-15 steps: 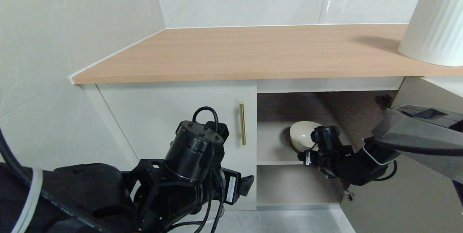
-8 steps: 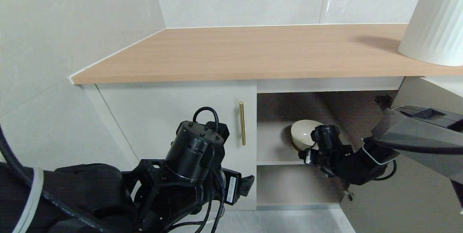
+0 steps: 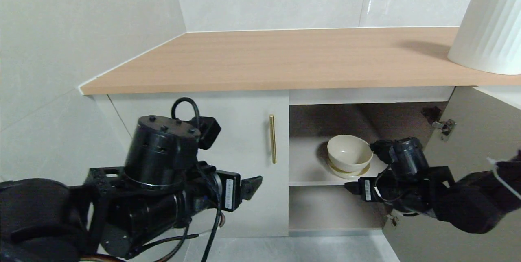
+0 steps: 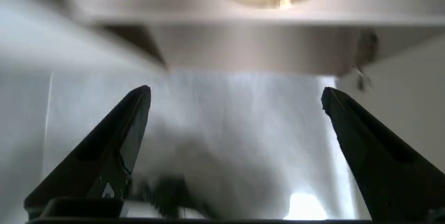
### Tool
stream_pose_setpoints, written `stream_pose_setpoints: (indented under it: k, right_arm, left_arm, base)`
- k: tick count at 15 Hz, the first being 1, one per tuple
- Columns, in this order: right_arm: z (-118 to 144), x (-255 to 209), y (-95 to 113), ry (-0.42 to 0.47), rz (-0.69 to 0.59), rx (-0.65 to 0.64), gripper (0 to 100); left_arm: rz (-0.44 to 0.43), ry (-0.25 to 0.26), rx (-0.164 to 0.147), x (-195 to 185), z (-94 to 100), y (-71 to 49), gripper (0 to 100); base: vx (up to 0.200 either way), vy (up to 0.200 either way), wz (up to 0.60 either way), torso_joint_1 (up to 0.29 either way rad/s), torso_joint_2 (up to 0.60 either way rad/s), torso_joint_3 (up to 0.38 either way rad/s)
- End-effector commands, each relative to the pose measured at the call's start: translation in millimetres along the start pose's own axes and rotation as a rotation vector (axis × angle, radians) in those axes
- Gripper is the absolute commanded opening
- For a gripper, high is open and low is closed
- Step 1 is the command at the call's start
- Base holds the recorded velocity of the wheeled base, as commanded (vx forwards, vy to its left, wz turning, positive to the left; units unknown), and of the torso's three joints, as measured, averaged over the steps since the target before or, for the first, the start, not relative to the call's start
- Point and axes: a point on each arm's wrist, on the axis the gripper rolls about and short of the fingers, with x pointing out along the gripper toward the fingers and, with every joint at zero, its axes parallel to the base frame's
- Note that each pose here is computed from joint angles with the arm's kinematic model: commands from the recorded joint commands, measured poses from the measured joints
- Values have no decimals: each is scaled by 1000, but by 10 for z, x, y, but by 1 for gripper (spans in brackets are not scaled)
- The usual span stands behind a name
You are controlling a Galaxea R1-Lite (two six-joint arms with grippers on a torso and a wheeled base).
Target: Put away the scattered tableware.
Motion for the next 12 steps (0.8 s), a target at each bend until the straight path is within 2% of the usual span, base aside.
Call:
stream_pose_setpoints:
  k: [1, 3, 5, 8, 10, 12]
  right_arm:
    - [63, -799, -31, -54, 71, -48, 100]
    - [74, -1076, -92, -26, 67, -56, 100]
    - [48, -1264, -152, -13, 63, -61, 100]
    - [-15, -1386, -176, 8, 55, -76, 100]
    - [-7, -1482, -196, -8, 59, -73, 100]
    - [-21, -1542, -178, -19, 79, -82, 100]
  left_arm:
    - [26, -80, -48, -288, 79, 207, 100]
    - [62, -73, -62, -354, -1, 333, 100]
    - [121, -73, -91, -365, -23, 490, 100]
    - [130, -59, -90, -340, -52, 507, 100]
    - [120, -57, -72, -332, -54, 476, 100]
    - [115, -58, -67, -338, -56, 460, 100]
  base:
    - [0, 0, 0, 0, 0, 0]
    - [0, 0, 0, 0, 0, 0]
    - [0, 0, 0, 0, 0, 0]
    - [0, 0, 0, 0, 0, 0]
    - [0, 0, 0, 0, 0, 0]
    - [0, 0, 0, 0, 0, 0]
